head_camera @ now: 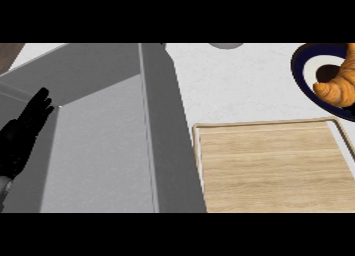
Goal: Pick the croissant from the tray and place it in the plate
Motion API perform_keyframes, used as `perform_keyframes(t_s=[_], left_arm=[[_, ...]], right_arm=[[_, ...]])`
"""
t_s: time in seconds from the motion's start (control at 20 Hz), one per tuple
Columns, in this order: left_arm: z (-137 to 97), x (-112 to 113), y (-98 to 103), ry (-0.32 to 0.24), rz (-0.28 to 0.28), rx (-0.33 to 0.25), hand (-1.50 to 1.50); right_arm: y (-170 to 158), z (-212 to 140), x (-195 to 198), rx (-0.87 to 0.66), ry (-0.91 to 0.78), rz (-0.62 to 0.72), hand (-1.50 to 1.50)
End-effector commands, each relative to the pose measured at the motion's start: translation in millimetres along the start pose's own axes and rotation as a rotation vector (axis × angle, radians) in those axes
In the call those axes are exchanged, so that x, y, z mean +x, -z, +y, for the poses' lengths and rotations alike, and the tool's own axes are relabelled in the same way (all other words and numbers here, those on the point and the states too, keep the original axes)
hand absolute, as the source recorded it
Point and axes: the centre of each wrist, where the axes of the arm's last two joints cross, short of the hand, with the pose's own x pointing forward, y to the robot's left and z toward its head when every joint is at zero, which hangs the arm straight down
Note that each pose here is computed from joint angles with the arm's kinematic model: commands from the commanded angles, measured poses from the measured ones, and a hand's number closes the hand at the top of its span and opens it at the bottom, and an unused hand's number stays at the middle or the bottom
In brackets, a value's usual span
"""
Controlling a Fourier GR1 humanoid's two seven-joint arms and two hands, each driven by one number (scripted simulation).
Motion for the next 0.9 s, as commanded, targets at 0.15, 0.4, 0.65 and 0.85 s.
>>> perform_keyframes(t_s=[0.15, 0.4, 0.65, 0.85], left_arm=[[-31, -27, 4, -0.108, 0.04, -0.016, 0.0], [-28, -15, 13, -0.116, 0.022, -0.048, 0.0], [-38, -12, 10, -0.111, 0.005, -0.065, 0.0], [-44, -13, 13, -0.115, 0.006, -0.071, 0.0]], right_arm=[[2, -40, -44, -0.096, 0.073, 0.163, 1.5], [-1, -42, -84, -0.121, 0.049, 0.242, 1.5], [-5, -65, -110, -0.1, -0.017, 0.284, 1.5], [-9, -51, -123, 0.007, -0.083, 0.319, 1.5]])
